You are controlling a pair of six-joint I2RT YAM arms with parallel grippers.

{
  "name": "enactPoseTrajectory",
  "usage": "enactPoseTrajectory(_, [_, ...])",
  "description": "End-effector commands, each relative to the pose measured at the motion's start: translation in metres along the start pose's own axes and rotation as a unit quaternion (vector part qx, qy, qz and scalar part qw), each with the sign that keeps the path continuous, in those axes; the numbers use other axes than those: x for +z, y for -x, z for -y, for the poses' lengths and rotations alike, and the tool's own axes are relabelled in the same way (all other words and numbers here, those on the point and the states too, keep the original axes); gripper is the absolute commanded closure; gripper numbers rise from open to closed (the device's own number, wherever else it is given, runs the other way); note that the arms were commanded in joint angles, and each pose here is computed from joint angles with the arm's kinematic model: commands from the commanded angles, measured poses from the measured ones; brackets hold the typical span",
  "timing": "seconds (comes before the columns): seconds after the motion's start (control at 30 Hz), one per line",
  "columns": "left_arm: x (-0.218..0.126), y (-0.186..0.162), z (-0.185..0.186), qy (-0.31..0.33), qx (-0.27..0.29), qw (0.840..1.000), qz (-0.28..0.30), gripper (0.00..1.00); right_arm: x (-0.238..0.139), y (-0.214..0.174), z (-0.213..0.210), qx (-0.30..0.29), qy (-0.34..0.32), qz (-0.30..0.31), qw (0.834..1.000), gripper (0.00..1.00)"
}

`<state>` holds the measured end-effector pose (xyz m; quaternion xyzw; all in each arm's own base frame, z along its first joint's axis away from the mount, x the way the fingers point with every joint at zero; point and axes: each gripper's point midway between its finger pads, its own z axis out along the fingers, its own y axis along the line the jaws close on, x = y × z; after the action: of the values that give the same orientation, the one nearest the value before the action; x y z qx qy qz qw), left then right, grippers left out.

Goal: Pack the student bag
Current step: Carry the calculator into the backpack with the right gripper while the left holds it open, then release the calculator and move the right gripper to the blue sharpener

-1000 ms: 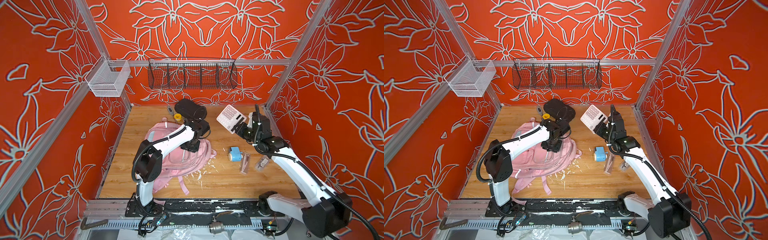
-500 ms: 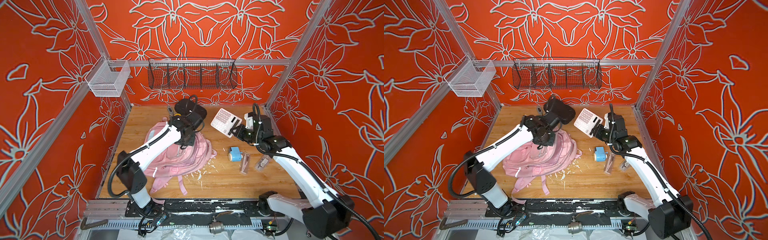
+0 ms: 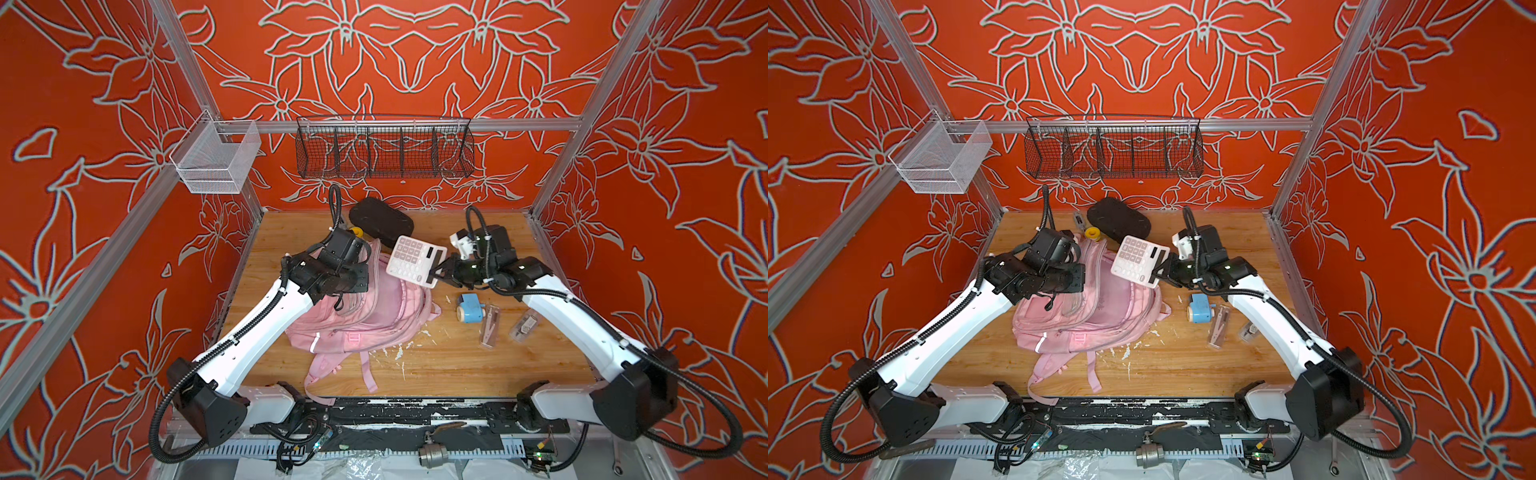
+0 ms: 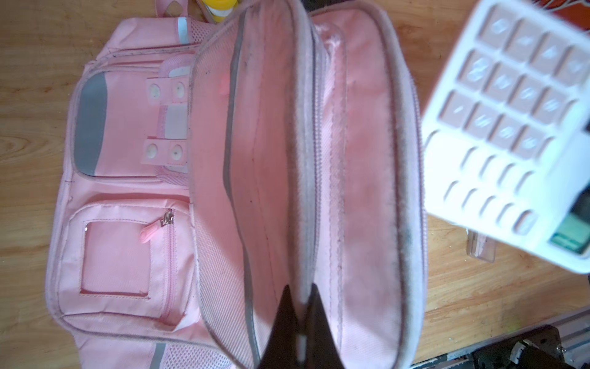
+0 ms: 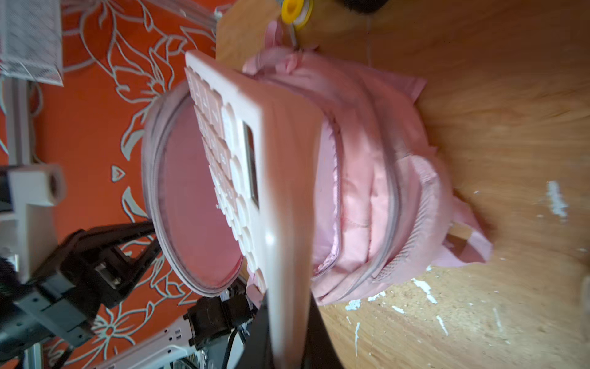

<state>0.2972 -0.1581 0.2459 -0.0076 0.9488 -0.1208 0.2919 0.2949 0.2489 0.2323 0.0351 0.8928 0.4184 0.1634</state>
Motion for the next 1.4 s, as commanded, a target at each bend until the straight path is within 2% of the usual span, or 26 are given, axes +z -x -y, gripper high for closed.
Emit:
enactPoseTrajectory(0.0, [-0.016, 0.036, 0.016, -0.042, -0.012, 0.996, 0.076, 1.00, 0.021, -0.010, -0.017, -0.003, 0.015, -0.037, 0.999, 0.94])
enactPoseTrajectory(0.17, [-0.018, 0.040, 0.019, -0.051, -0.014, 0.995, 0.084, 1.00, 0.065, -0.006, -0.014, 0.000, 0.008, -0.049, 0.999, 0.94])
enactPoseTrajectory(0.33, [-0.016, 0.039, 0.019, -0.052, -0.015, 0.995, 0.081, 1.00, 0.121, -0.013, -0.016, -0.010, 0.003, -0.099, 0.995, 0.93])
enactPoseTrajectory(0.5, [-0.015, 0.040, 0.019, -0.052, -0.018, 0.995, 0.082, 1.00, 0.168, -0.021, -0.018, 0.010, 0.016, -0.117, 0.993, 0.91])
enactPoseTrajectory(0.67, [-0.010, 0.036, 0.018, -0.052, -0.019, 0.996, 0.073, 1.00, 0.181, -0.016, -0.009, 0.016, 0.002, -0.111, 0.994, 0.78])
enactPoseTrajectory(0.8, [-0.007, 0.032, 0.017, -0.048, -0.017, 0.997, 0.063, 1.00, 0.162, -0.013, 0.002, -0.010, -0.050, -0.100, 0.994, 0.56])
enactPoseTrajectory(0.9, [-0.004, 0.030, 0.016, -0.047, -0.018, 0.997, 0.060, 1.00, 0.141, -0.005, 0.006, -0.017, -0.064, -0.074, 0.995, 0.45])
enactPoseTrajectory(1.0, [-0.002, 0.028, 0.017, -0.049, -0.019, 0.997, 0.056, 1.00, 0.117, -0.002, 0.016, -0.014, -0.087, -0.071, 0.994, 0.41])
enactPoseTrajectory(1.13, [0.007, 0.023, 0.014, -0.037, -0.024, 0.998, 0.042, 1.00, 0.070, 0.003, 0.022, -0.071, -0.140, -0.034, 0.987, 0.37])
enactPoseTrajectory(1.23, [0.021, 0.016, 0.016, -0.039, -0.025, 0.999, 0.021, 1.00, 0.034, 0.007, 0.030, -0.087, -0.171, 0.001, 0.981, 0.31])
enactPoseTrajectory(1.37, [0.041, 0.008, 0.022, -0.043, -0.029, 0.999, -0.006, 1.00, -0.016, 0.007, 0.061, -0.122, -0.264, 0.023, 0.956, 0.27])
